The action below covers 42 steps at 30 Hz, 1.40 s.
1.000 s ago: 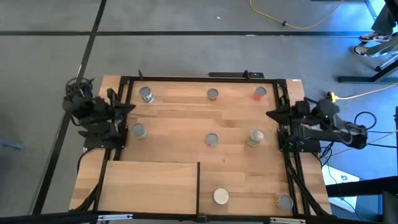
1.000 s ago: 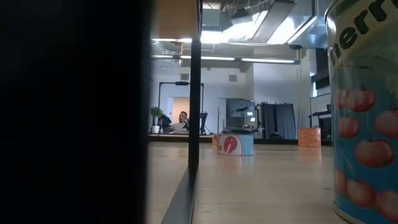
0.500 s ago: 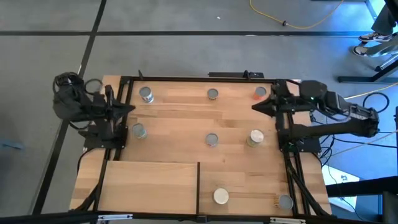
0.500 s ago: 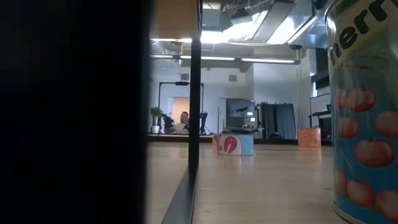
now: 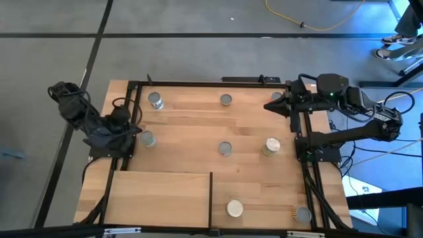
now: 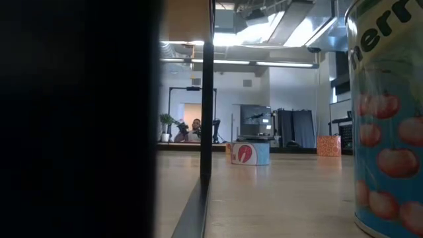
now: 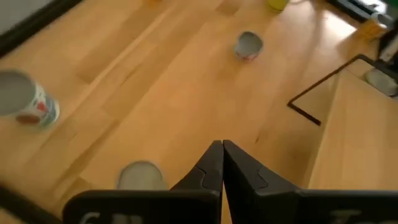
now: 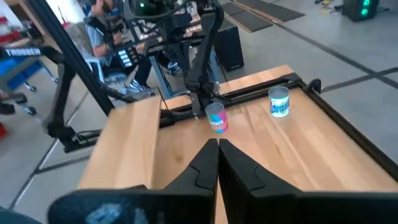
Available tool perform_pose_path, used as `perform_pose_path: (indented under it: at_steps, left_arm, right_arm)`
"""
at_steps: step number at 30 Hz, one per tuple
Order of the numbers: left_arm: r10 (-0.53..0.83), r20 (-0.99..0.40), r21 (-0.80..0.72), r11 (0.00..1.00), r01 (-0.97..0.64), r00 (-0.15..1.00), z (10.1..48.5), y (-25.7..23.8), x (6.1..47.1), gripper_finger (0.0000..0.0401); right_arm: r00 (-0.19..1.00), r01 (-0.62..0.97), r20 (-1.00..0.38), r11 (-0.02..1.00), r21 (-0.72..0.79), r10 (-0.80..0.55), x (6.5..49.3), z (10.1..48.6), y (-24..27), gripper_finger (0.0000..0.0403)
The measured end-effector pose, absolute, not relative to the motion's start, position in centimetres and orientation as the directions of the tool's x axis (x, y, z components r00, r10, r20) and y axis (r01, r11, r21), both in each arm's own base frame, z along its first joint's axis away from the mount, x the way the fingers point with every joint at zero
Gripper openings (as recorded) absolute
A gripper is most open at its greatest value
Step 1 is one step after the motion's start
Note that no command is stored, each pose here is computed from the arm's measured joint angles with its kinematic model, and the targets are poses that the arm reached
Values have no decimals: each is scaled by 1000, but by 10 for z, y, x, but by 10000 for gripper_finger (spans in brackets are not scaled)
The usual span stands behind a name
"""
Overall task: Pick and place cans onto a shelf
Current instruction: Put the canned chicken soup on the shelf
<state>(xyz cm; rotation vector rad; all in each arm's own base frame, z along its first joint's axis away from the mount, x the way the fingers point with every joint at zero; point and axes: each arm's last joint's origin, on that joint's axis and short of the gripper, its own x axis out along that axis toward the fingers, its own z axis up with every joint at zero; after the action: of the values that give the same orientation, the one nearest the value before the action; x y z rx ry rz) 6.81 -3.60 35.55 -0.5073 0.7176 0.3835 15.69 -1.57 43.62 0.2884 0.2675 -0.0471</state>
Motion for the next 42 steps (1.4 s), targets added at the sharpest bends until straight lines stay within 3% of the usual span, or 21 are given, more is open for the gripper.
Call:
perform_pose_path:
  at_steps: [7, 15, 24, 33, 42]
  left_arm:
    - [78, -677, -438, 757, -485, 732, 360, -44, 76, 0]
    - [69, -656, -445, 769, -459, 751, 362, -48, 81, 0]
    - [87, -841, -293, 757, -584, 534, 343, -60, 91, 0]
    - [140, -892, -280, 574, -769, 429, 333, -63, 111, 22]
    - [148, -935, -291, 203, -935, 323, 330, -42, 122, 53]
  right_arm:
    - [964, 76, -265, 967, 244, -8, 157, 436, -16, 16]
    - [965, 76, -264, 966, 247, -8, 157, 436, -16, 16]
    - [964, 76, -264, 965, 250, -8, 157, 436, -16, 16]
    - [965, 77, -264, 965, 252, -8, 157, 436, -16, 16]
    - [965, 108, -262, 922, 371, -8, 157, 436, -16, 16]
